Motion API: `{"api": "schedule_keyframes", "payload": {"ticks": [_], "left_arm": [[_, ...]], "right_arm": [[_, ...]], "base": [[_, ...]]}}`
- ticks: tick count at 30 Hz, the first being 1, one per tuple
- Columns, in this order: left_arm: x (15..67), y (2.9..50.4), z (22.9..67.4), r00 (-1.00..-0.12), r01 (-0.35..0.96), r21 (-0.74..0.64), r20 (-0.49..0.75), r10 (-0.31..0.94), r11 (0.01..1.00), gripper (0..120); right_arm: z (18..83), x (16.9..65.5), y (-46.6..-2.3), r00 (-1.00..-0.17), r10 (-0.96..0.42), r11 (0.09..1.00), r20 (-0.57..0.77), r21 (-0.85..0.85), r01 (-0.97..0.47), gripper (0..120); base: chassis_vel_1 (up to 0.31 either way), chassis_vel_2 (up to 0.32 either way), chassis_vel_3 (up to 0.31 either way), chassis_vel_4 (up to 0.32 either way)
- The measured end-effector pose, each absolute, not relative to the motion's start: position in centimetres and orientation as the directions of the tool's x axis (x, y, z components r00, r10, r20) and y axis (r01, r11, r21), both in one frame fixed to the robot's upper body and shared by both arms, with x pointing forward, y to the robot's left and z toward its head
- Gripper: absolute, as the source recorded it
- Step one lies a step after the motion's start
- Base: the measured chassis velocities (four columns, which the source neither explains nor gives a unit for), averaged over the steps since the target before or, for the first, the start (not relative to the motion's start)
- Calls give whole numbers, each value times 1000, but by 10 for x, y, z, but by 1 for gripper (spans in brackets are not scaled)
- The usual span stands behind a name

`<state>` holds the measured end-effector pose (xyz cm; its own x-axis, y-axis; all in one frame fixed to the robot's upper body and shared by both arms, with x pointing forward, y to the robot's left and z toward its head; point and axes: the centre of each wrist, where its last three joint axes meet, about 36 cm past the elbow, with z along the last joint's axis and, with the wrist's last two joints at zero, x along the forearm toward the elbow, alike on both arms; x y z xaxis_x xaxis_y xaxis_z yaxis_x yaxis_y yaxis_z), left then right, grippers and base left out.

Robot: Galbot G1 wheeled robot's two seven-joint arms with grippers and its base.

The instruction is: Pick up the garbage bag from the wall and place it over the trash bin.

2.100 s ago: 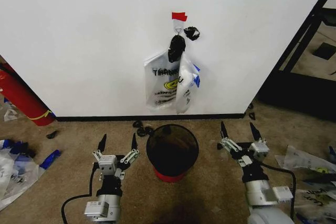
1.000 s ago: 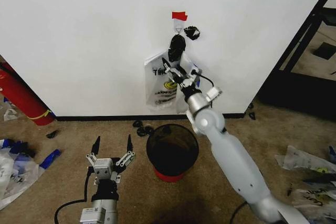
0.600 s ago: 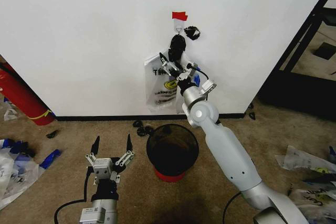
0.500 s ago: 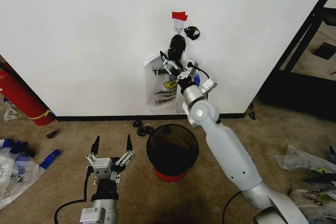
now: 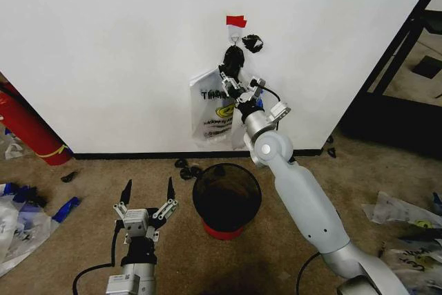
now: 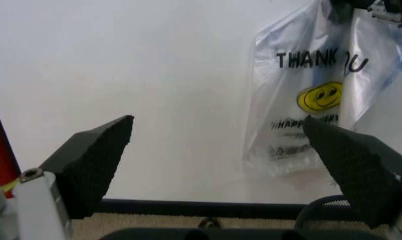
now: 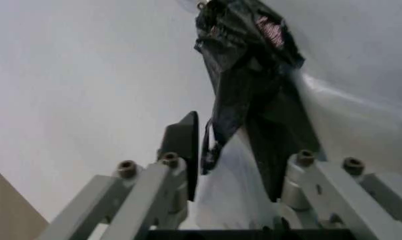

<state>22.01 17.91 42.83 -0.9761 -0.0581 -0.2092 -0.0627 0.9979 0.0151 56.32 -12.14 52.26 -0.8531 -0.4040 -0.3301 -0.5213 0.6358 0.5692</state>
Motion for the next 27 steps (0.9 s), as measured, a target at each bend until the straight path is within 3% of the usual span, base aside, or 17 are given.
{"api": "schedule_keyframes", "payload": {"ticks": [7,15,27], "left_arm": [[220,179,431,-974,-63,14,-218,-58,998,100],[221,179,433,-971,-67,11,-229,-63,998,100],[222,174,425,-976,-54,4,-211,-52,999,100]], "right_arm": [[524,562,-120,-856,-399,635,-329,574,-517,0],[524,547,-119,-849,-411,634,-333,564,-529,0],[470,454,-137,-855,-430,706,-292,481,-519,0]], "base": [[0,0,0,0],[0,0,0,0],[0,0,0,0]]}}
